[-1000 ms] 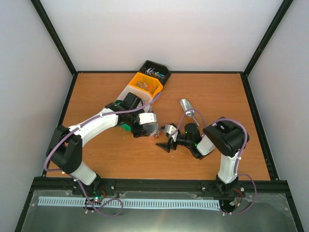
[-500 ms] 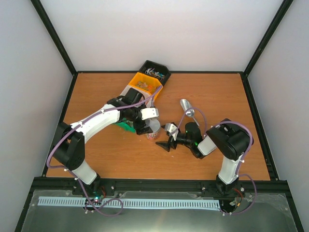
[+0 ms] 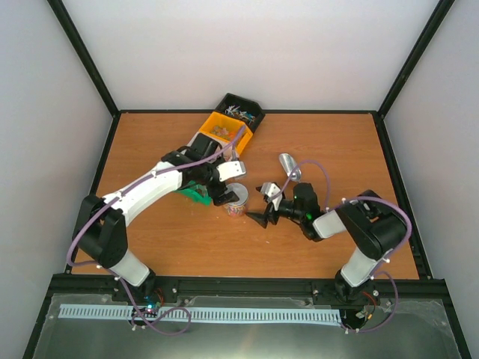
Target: Pack the candies
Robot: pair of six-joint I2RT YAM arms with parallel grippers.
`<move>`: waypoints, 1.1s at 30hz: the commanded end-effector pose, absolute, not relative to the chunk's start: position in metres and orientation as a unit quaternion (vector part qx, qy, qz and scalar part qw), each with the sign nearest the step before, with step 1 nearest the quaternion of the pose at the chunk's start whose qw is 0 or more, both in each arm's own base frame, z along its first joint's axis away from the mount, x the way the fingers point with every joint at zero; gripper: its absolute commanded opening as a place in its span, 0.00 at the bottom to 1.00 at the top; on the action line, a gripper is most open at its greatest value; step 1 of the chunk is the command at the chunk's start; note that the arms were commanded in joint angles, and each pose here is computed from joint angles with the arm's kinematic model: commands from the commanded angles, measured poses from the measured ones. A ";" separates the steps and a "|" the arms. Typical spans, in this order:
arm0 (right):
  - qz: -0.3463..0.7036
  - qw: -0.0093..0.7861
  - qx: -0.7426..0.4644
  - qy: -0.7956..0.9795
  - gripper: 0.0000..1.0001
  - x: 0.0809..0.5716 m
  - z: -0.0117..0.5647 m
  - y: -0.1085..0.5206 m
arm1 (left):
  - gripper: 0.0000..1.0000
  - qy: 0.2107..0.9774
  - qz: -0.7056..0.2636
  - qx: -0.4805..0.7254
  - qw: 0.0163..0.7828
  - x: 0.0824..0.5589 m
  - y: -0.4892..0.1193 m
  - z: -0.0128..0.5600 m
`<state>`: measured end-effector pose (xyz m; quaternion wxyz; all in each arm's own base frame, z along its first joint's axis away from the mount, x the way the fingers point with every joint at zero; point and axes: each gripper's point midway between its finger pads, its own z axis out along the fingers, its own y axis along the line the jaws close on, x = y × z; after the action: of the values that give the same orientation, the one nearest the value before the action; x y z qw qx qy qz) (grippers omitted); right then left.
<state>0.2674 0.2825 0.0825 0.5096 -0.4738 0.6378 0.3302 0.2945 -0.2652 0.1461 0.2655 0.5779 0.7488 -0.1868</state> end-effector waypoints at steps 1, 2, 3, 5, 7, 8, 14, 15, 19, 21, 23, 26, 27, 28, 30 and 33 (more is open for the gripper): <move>0.314 0.522 -0.475 0.635 1.00 0.282 0.111 0.279 | 1.00 0.752 -0.206 0.530 0.333 0.314 -0.269 0.204; 0.309 0.524 -0.476 0.635 1.00 0.285 0.118 0.278 | 1.00 0.757 -0.210 0.519 0.336 0.318 -0.267 0.212; 0.309 0.529 -0.475 0.631 1.00 0.288 0.126 0.277 | 1.00 0.761 -0.217 0.510 0.337 0.322 -0.265 0.219; 0.322 0.526 -0.462 0.638 1.00 0.298 0.140 0.271 | 1.00 0.769 -0.233 0.490 0.338 0.332 -0.260 0.232; 0.325 0.505 -0.455 0.658 1.00 0.312 0.146 0.266 | 1.00 0.777 -0.248 0.466 0.343 0.342 -0.254 0.242; 0.316 0.501 -0.460 0.662 1.00 0.318 0.150 0.265 | 1.00 0.780 -0.251 0.455 0.348 0.347 -0.252 0.249; 0.286 0.476 -0.448 0.701 1.00 0.348 0.194 0.258 | 1.00 0.792 -0.293 0.365 0.392 0.383 -0.216 0.299; 0.280 0.470 -0.440 0.712 1.00 0.356 0.202 0.257 | 1.00 0.795 -0.307 0.344 0.395 0.390 -0.206 0.305; 0.278 0.458 -0.401 0.743 1.00 0.381 0.227 0.244 | 1.00 0.814 -0.326 0.266 0.400 0.420 -0.162 0.315; 0.290 0.459 -0.378 0.750 1.00 0.392 0.238 0.233 | 1.00 0.827 -0.320 0.226 0.403 0.433 -0.138 0.314; 0.301 0.459 -0.354 0.758 1.00 0.402 0.243 0.219 | 1.00 0.837 -0.319 0.193 0.401 0.440 -0.116 0.309; 0.307 0.457 -0.312 0.774 1.00 0.419 0.243 0.189 | 1.00 0.850 -0.308 0.154 0.399 0.445 -0.087 0.297; 0.310 0.457 -0.298 0.779 1.00 0.424 0.242 0.179 | 1.00 0.855 -0.298 0.137 0.401 0.448 -0.076 0.293; 0.314 0.454 -0.283 0.784 1.00 0.429 0.239 0.169 | 1.00 0.861 -0.288 0.121 0.400 0.449 -0.066 0.287; 0.324 0.447 -0.255 0.794 1.00 0.437 0.232 0.148 | 1.00 0.873 -0.265 0.103 0.397 0.449 -0.051 0.273; 0.331 0.436 -0.220 0.807 1.00 0.444 0.217 0.117 | 1.00 0.892 -0.215 0.095 0.386 0.445 -0.035 0.250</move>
<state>0.4413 0.1449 0.2278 0.4636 -0.2682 0.7910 0.2956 0.4500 -0.0555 0.2653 0.3920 0.1240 0.8726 -0.2637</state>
